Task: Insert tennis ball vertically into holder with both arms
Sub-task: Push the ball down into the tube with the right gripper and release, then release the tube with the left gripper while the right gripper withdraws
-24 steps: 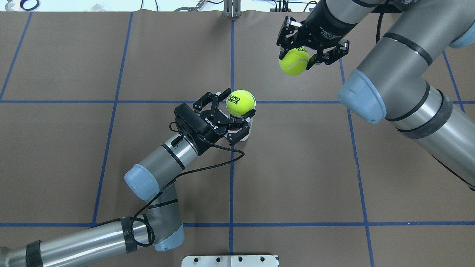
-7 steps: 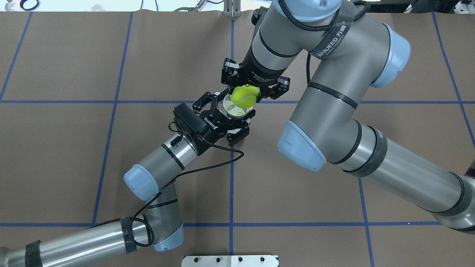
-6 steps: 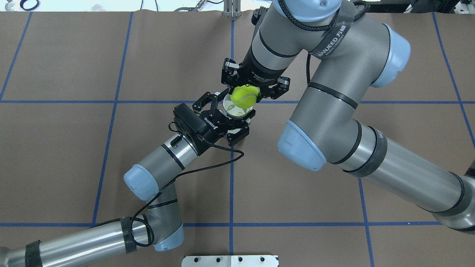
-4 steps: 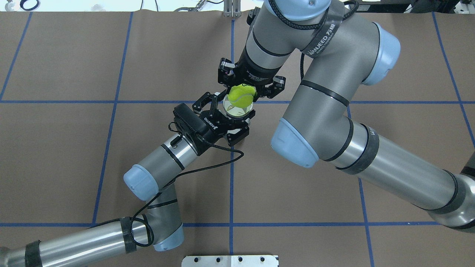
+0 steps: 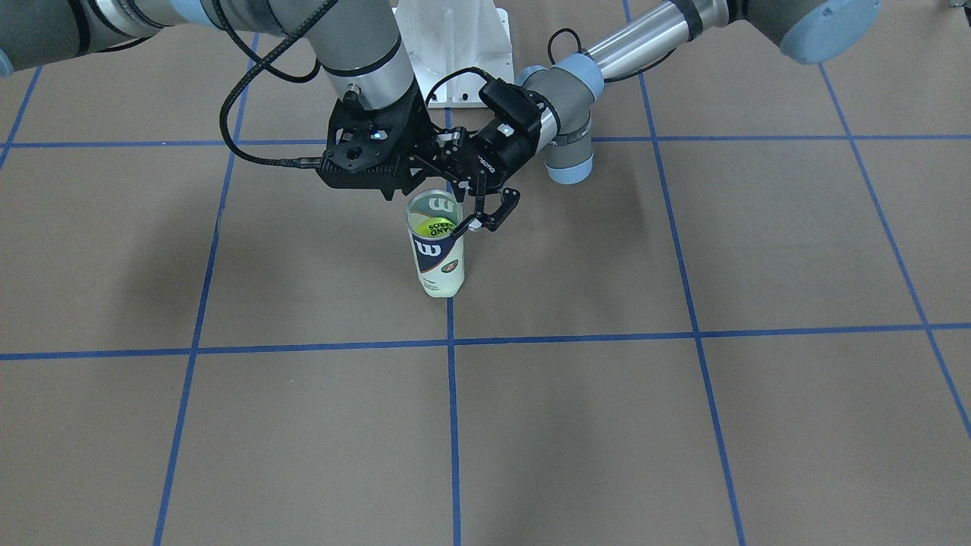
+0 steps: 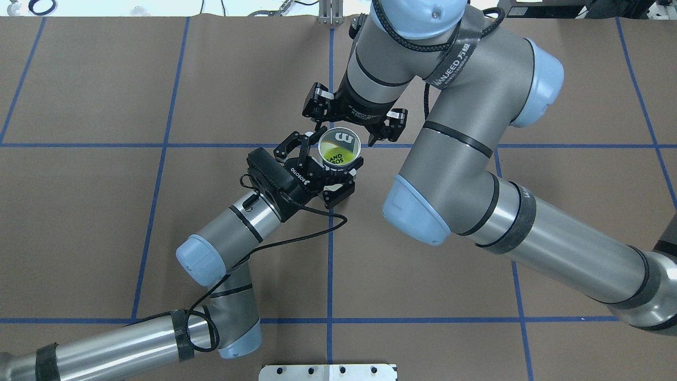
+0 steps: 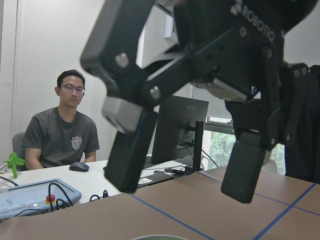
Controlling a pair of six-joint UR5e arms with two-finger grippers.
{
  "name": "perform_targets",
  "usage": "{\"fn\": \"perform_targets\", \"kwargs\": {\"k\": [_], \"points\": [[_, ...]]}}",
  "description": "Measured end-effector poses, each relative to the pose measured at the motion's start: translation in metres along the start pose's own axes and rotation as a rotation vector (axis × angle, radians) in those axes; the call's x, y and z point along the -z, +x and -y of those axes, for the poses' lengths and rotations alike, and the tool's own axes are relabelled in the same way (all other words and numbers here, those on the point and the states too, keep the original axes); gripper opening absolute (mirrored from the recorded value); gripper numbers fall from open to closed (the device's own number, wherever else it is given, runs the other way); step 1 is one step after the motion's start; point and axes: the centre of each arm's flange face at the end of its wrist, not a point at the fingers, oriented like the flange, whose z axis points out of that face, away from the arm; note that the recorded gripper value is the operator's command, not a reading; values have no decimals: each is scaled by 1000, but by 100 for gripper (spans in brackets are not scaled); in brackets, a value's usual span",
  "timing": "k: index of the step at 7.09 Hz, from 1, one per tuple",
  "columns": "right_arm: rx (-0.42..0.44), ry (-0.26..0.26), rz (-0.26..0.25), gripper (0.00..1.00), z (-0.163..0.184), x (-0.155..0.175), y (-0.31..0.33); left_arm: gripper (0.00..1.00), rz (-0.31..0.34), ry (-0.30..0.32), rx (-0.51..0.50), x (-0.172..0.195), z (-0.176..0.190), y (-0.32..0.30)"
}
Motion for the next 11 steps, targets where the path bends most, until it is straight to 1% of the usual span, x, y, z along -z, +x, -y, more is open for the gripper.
{"fn": "perform_targets", "kwargs": {"k": [2, 4, 5, 6, 7, 8, 9, 11], "points": [[5, 1, 6, 100, -1, 3, 0, 98, -6, 21, 13, 1, 11, 2], [-2, 9, 6, 100, 8, 10, 12, 98, -17, 58, 33, 14, 33, 0], [-7, 21, 5, 100, 20, 19, 36, 98, -19, 65, 36, 30, 39, -8], [-4, 33, 2, 100, 36, 34, 73, 98, -15, 61, 32, 56, 42, -24], [0, 40, -7, 100, 56, 48, 112, 98, 2, 41, 11, 90, 41, -51], [9, 50, -29, 100, 78, 58, 152, 99, 36, 18, -23, 124, 42, -88], [36, 62, -64, 100, 100, 63, 195, 99, 84, 4, -38, 149, 47, -125], [132, 70, -152, 100, 132, 66, 285, 99, 212, -31, -20, 190, 54, -201]]}}
